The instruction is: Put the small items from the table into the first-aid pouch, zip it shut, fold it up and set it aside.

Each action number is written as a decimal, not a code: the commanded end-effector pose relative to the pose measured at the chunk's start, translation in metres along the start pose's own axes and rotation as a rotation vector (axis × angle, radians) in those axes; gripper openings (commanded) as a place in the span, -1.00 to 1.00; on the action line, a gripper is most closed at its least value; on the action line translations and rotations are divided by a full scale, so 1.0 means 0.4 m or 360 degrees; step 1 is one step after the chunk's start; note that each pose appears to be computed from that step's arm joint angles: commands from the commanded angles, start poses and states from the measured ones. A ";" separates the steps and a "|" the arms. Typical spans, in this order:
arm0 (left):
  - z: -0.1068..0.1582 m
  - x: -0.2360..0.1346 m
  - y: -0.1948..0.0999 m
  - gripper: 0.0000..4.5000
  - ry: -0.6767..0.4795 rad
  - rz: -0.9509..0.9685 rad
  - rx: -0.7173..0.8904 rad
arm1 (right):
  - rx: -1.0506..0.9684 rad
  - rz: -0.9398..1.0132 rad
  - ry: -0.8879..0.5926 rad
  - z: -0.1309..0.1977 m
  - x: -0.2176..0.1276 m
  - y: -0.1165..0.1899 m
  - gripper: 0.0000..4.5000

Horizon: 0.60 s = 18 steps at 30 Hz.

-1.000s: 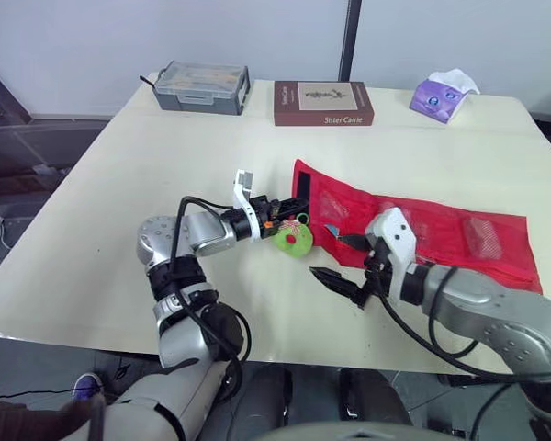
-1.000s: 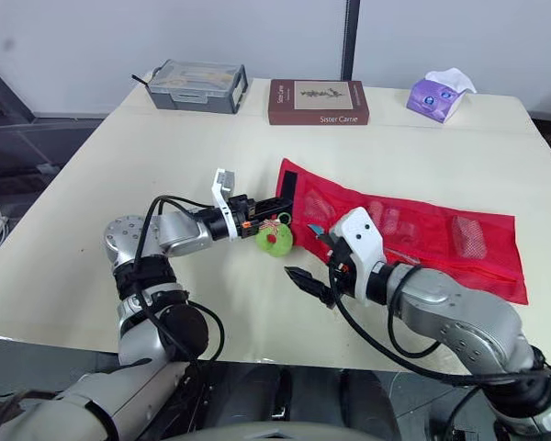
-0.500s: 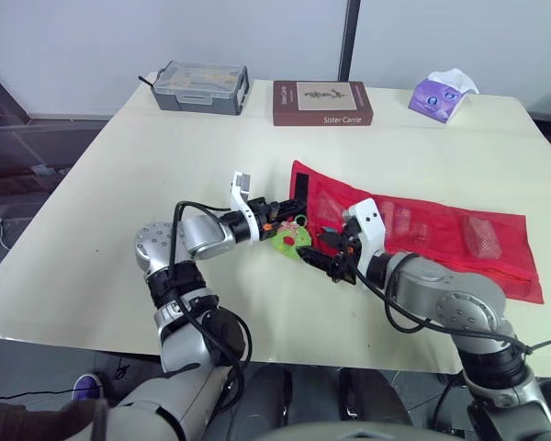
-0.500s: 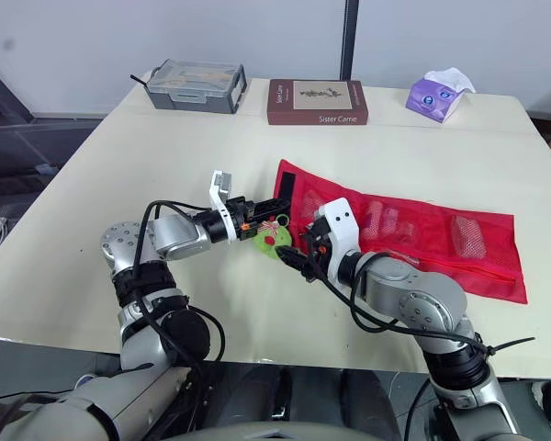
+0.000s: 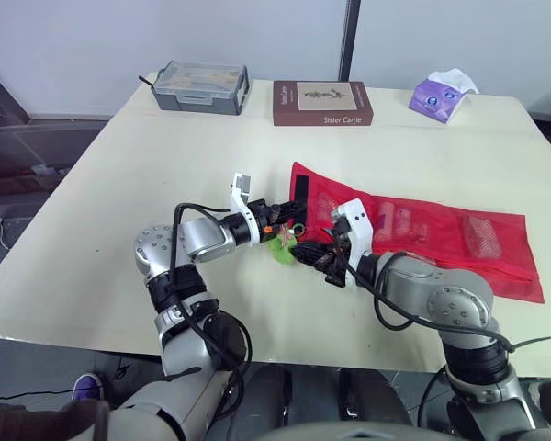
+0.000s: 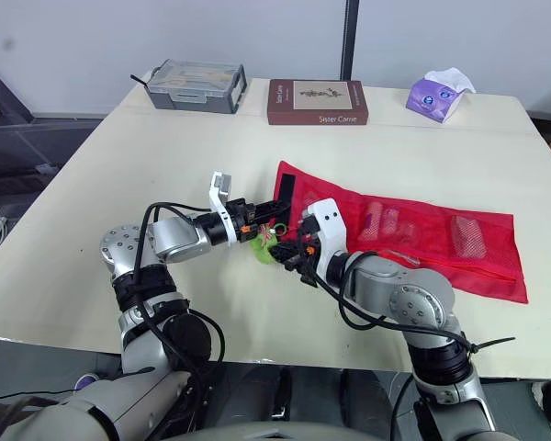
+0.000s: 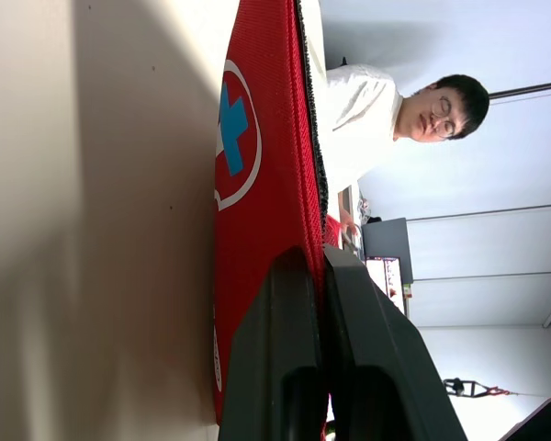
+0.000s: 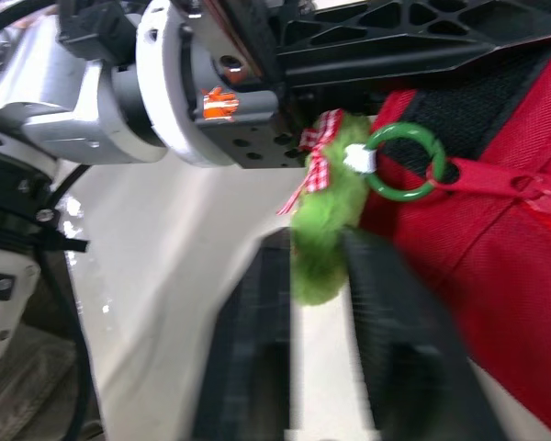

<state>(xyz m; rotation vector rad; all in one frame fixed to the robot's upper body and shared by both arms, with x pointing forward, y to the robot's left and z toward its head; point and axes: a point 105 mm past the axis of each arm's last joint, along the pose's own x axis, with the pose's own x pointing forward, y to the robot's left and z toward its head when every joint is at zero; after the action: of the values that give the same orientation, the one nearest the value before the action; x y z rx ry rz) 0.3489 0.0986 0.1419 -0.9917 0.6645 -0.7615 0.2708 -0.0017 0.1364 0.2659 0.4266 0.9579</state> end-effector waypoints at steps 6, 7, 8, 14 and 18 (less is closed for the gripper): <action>0.003 -0.005 -0.023 -1.00 -0.0015 -0.0045 0.0063 | -0.0019 -0.0030 -0.0021 0.011 0.024 -0.002 -0.05; 0.002 -0.005 -0.023 -1.00 -0.0015 -0.0045 0.0064 | -0.0018 -0.0032 -0.0019 0.010 0.027 -0.002 -0.20; 0.003 -0.005 -0.023 -1.00 -0.0015 -0.0044 0.0065 | -0.0017 -0.0034 -0.0021 0.011 0.029 -0.003 -0.33; 0.008 -0.013 -0.016 -1.00 -0.0013 -0.0025 0.0070 | -0.0068 -0.0097 -0.0014 0.017 -0.003 -0.030 -0.98; 0.013 -0.037 0.001 -1.00 0.0015 0.0026 0.0124 | -0.0123 -0.0177 -0.0008 0.030 -0.076 -0.070 -0.98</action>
<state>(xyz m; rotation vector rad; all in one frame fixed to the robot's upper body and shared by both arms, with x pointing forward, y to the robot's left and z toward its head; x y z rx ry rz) 0.3465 0.1062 0.1379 -0.9499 0.6794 -0.7511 0.2792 -0.0212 0.1264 0.1817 0.4592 0.8991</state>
